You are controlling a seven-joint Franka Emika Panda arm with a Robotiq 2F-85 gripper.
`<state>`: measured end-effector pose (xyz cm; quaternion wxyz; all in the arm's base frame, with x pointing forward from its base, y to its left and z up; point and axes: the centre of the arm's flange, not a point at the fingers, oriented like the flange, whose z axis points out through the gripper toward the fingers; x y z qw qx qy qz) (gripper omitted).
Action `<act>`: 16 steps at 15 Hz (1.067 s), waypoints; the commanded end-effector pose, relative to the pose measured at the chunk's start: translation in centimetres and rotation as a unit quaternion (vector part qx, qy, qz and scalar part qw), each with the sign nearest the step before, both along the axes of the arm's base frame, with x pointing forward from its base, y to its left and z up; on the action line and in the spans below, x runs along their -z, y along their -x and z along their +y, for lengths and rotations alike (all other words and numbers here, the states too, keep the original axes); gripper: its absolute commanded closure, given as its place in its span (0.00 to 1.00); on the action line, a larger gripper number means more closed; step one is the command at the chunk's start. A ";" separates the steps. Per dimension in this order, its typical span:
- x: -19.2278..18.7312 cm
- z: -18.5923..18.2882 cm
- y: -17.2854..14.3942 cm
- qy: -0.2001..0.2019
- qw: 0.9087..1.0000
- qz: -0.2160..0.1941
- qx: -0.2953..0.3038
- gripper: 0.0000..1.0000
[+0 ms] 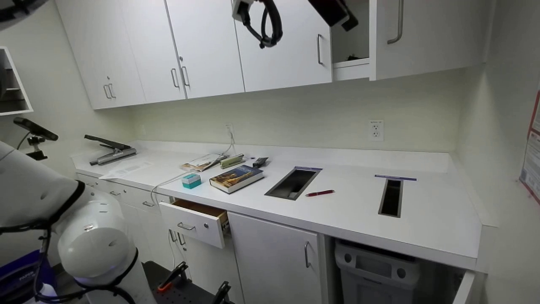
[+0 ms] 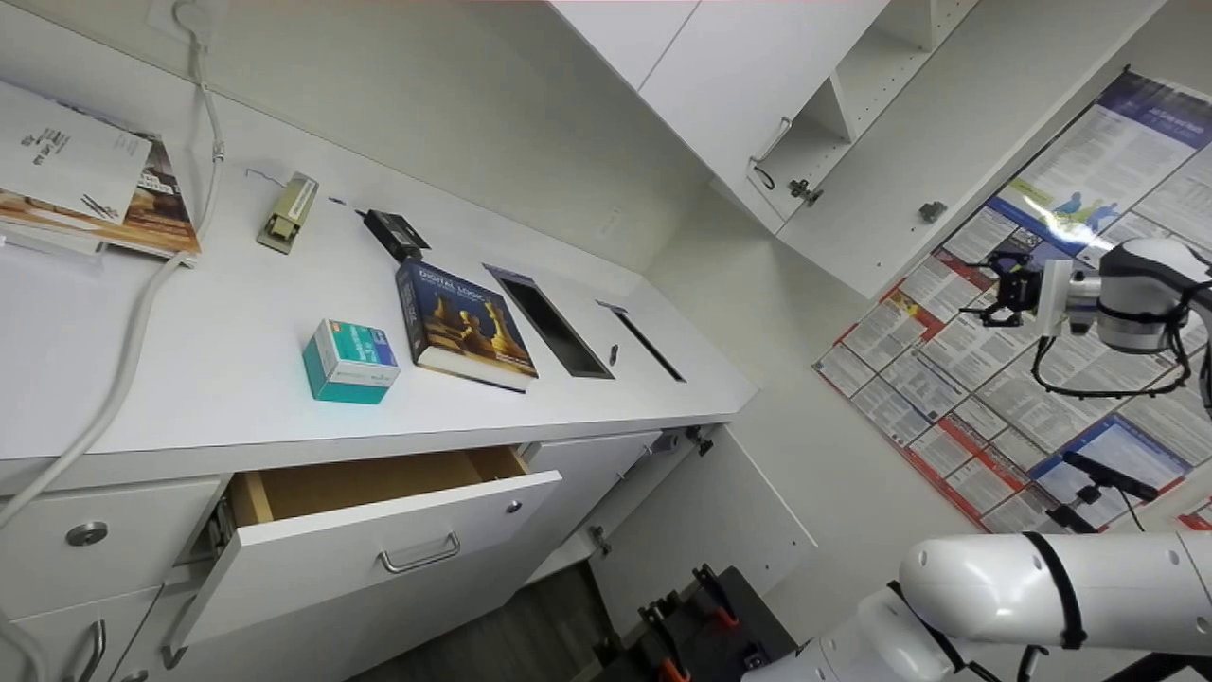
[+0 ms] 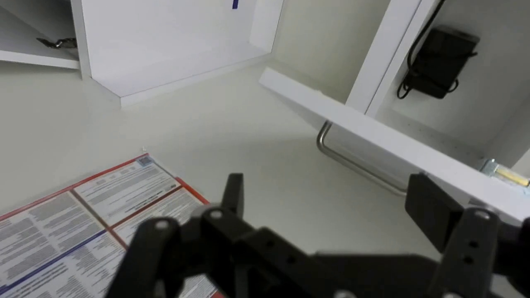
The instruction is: Close the door of the top kitchen cabinet
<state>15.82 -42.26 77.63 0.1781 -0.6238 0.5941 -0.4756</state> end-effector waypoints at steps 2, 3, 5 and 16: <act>-0.2 -0.5 0.1 -0.005 1.000 -0.002 0.011 0.00; -0.2 -0.6 -0.1 -0.006 1.000 -0.001 0.013 0.00; -0.6 -1.6 -0.5 -0.020 1.000 0.005 0.014 0.00; -2.5 -10.9 0.2 -0.144 0.989 -0.015 -0.030 0.26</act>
